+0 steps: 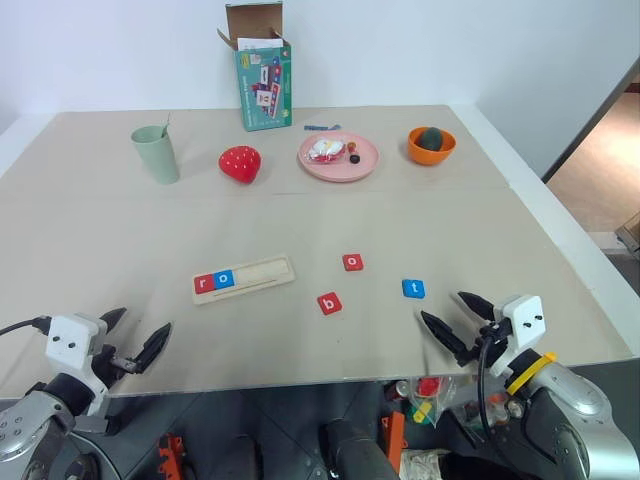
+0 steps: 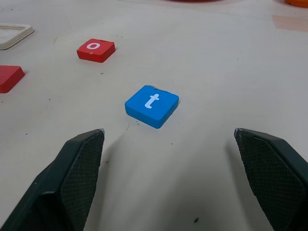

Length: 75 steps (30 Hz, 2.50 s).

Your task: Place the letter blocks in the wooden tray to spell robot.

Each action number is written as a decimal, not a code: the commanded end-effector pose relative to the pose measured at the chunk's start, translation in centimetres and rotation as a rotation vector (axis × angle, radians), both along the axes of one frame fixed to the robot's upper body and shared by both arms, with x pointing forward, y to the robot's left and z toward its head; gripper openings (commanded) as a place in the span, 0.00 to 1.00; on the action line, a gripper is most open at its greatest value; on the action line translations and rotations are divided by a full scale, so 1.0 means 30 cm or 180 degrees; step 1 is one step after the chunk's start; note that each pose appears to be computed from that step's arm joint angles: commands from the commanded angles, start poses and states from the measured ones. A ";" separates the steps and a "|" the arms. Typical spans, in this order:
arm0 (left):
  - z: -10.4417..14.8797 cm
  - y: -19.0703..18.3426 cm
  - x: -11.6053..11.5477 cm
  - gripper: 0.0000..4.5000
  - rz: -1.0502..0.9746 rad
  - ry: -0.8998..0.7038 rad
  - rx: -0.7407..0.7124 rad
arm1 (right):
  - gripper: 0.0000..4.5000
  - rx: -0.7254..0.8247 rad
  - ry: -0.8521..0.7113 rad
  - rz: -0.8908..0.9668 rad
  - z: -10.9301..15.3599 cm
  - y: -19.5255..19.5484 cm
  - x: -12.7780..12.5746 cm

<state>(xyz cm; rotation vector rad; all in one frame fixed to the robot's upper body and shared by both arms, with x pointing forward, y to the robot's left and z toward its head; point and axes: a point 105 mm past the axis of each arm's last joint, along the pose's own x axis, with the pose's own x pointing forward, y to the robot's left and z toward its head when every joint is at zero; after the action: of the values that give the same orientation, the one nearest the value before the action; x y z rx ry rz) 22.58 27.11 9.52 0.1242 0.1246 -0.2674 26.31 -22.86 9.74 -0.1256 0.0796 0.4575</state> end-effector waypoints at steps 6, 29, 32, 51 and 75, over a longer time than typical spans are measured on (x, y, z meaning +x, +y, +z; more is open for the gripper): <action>0.055 -0.010 0.011 1.00 -0.0154 -0.0266 -0.0029 | 0.99 -0.0054 -0.0104 -0.0019 0.038 -0.021 0.002; 0.217 -0.286 0.172 1.00 -0.1608 0.0091 0.0396 | 0.99 -0.0002 -0.0034 0.2024 0.228 0.232 0.078; 0.217 -0.339 0.208 1.00 -0.1871 0.0211 0.0590 | 0.99 -0.0171 0.0007 0.2442 0.221 0.287 0.093; 0.122 -0.458 0.300 1.00 -0.2616 0.0810 0.1206 | 0.99 -0.0412 -0.0297 0.2728 0.228 0.380 0.199; 0.067 -0.498 0.308 0.11 -0.2905 0.1107 0.1432 | 1.00 -0.0450 -0.0361 0.2627 0.223 0.370 0.196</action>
<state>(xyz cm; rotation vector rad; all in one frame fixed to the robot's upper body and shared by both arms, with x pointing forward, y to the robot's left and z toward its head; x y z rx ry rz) 32.82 12.73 12.19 0.5613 0.4478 -1.1142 32.30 -11.44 15.25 -0.2947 -0.0057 1.2803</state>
